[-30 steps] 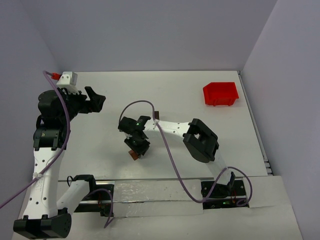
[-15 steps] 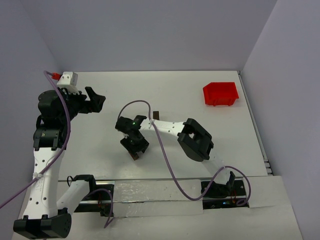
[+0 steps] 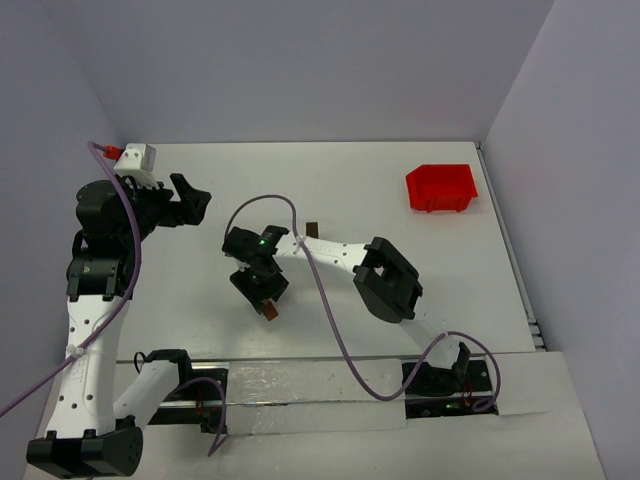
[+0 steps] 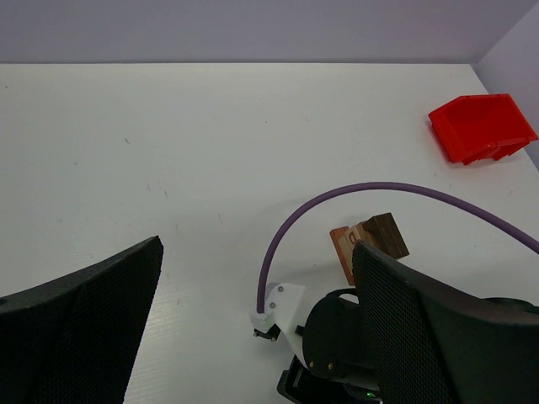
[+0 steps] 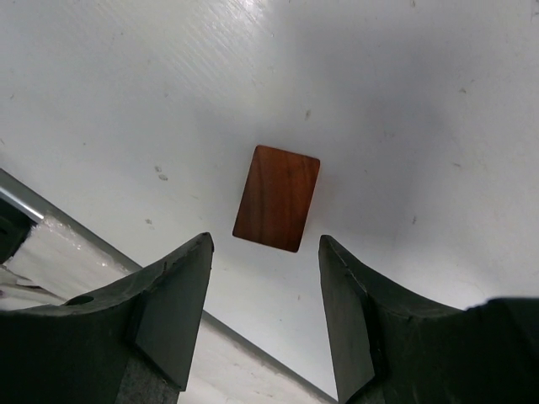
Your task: Build the wood block tower
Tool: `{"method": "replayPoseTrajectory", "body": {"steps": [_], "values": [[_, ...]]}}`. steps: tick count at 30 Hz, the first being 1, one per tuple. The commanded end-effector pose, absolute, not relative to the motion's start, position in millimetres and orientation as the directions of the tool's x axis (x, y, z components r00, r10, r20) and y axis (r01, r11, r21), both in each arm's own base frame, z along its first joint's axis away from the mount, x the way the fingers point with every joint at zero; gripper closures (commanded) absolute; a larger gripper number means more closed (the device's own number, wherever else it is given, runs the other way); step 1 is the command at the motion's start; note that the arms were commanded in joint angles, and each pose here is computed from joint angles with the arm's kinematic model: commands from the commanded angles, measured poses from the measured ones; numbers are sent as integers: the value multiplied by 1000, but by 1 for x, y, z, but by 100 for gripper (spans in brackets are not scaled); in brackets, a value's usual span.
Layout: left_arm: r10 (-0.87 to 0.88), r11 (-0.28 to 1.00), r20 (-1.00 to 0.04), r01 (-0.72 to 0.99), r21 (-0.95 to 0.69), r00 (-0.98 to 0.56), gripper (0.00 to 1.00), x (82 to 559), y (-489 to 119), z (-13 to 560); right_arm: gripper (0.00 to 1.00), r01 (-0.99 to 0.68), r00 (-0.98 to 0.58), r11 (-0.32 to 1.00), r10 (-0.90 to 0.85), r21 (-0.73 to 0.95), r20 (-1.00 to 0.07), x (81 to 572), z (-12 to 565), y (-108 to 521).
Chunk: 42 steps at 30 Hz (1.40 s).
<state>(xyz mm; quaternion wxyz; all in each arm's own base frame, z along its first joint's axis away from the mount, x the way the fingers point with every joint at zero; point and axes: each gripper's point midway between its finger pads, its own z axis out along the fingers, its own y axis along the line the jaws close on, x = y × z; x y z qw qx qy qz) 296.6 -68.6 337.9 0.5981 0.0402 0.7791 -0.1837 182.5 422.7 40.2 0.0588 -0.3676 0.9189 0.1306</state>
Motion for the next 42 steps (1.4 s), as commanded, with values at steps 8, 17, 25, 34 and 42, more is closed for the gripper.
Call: {"method": "replayPoseTrajectory", "body": {"steps": [8,17,25,34,42], "values": [[-148,931,-967,300,-206,-206,1,295,-67,363,50,-662,-749,728,-641,177,-169,185,28,423],[-153,932,-967,296,-209,-203,1,295,-66,362,100,-645,-764,727,-603,237,-228,184,77,428],[-177,948,-960,225,-225,-215,1,301,-56,356,100,-587,-769,780,-452,218,-451,214,180,403],[-227,943,-944,188,-274,-239,1,313,-54,346,100,-352,-709,926,-169,136,-685,264,271,309],[-232,945,-946,180,-274,-226,1,325,-52,359,100,-247,-813,944,-79,220,-577,293,246,291]]}}
